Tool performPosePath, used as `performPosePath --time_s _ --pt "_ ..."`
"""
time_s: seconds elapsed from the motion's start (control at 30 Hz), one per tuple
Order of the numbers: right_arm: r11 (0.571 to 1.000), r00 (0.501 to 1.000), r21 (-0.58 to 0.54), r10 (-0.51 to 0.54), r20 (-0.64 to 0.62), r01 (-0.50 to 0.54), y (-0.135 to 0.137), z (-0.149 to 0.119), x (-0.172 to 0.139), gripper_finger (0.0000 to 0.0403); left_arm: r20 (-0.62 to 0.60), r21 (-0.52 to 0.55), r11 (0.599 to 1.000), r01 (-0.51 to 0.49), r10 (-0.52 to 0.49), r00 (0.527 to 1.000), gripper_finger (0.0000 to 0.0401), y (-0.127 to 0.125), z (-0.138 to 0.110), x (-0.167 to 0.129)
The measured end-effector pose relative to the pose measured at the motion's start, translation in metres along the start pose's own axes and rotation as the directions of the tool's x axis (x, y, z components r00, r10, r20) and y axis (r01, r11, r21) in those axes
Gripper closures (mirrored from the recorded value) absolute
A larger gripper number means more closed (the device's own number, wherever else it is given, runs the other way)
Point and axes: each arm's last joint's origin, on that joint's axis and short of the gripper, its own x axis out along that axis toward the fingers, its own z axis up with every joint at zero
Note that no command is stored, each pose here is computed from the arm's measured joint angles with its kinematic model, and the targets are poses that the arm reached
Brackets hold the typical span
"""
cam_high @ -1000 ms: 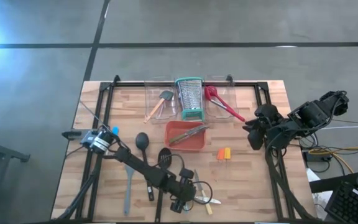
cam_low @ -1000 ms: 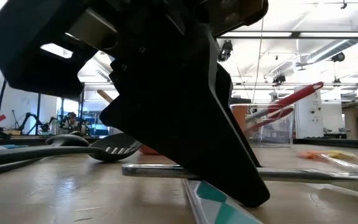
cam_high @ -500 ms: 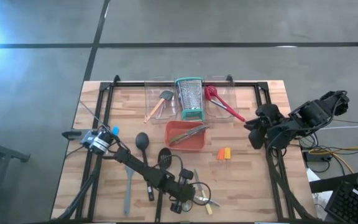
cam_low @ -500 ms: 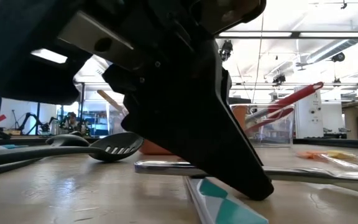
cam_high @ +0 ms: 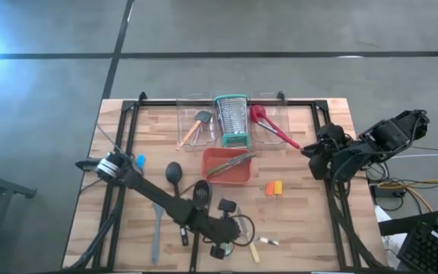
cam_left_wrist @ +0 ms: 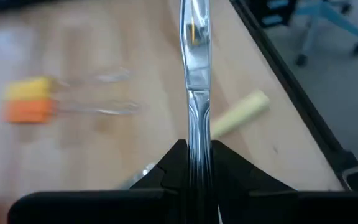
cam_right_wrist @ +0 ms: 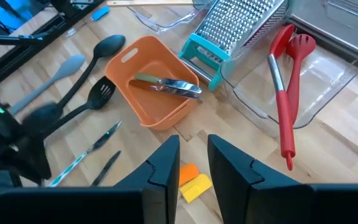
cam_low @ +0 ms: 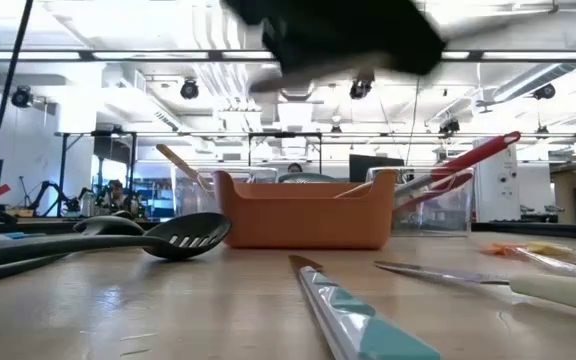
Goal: Pick & Place Kitchen Items
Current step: Put the silver knife into the orange bin
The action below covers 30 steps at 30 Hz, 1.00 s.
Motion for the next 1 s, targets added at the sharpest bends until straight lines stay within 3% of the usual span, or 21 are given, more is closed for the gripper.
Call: performPosePath --time_s 0.2,0.53,0.9,1.0 --pt "1.000 1.000 0.008 0.008 0.001 -0.008 -0.002 0.000 -0.002 0.0332 0.092 -0.019 0.989 -0.149 0.150 0.984 0.0349 0.028 0.028 -0.037" --pt "1.000 1.000 0.018 0.014 0.003 -0.014 -0.002 0.001 -0.002 0.0344 0.113 -0.043 0.948 -0.316 0.318 0.941 0.0349 0.093 0.049 -0.077" --pt "0.998 1.000 0.059 0.016 0.004 -0.017 -0.002 0.001 -0.002 0.0337 0.000 -0.085 0.917 -0.389 0.391 0.921 0.0349 0.169 0.039 -0.091" --pt "0.998 1.000 0.063 0.016 0.003 -0.016 -0.002 0.001 -0.002 0.0341 -0.028 -0.106 0.926 -0.363 0.362 0.932 0.0349 0.186 0.028 -0.087"
